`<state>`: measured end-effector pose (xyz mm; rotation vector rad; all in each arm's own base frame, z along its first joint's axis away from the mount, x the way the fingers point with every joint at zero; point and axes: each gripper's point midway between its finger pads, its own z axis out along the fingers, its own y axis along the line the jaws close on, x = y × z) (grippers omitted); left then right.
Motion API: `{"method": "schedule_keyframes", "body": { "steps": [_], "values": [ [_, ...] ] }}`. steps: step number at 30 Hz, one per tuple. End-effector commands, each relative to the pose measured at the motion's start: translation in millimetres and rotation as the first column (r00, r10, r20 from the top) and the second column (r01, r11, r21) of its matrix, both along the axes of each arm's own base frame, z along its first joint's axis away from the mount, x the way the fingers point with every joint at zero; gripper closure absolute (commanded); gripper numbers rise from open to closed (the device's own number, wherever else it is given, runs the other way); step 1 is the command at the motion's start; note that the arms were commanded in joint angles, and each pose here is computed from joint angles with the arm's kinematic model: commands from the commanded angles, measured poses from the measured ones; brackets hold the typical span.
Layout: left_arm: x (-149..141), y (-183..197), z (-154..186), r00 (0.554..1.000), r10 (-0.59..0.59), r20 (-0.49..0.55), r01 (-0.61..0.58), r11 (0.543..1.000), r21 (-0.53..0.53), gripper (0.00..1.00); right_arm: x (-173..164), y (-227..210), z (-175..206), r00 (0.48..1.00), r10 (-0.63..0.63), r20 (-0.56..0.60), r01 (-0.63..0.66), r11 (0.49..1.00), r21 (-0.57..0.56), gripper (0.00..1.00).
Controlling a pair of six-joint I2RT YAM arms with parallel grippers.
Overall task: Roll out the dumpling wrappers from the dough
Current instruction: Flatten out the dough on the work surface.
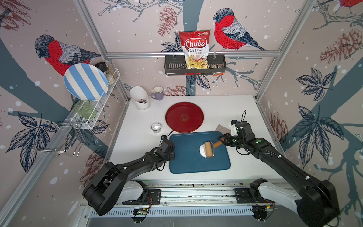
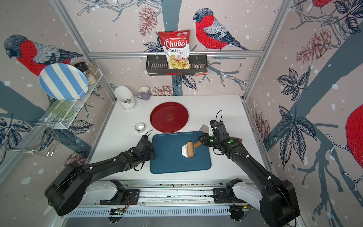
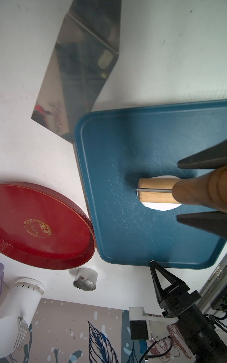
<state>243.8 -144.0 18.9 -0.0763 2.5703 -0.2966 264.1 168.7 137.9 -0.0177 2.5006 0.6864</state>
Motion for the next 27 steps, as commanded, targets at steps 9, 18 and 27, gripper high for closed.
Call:
{"method": "schedule_keyframes", "body": {
  "steps": [9, 18, 27],
  "values": [
    [-11.9, 2.8, -9.4, 0.998, -0.026, -0.058, 0.027, 0.999, 0.023, 1.00, -23.9, 12.2, -25.4, 0.994, 0.055, -0.091, -0.060, 0.997, -0.052, 1.00],
    [-12.0, 3.1, -9.2, 0.998, -0.023, -0.056, 0.024, 0.999, 0.022, 1.00, -13.8, -18.6, -15.3, 0.997, -0.016, -0.077, 0.010, 0.997, -0.072, 1.00],
    [-11.5, 1.7, -9.8, 0.998, -0.029, -0.060, 0.031, 0.999, 0.022, 1.00, -24.2, 21.5, -22.0, 0.993, 0.067, -0.100, -0.068, 0.998, -0.011, 1.00]
  ]
}}
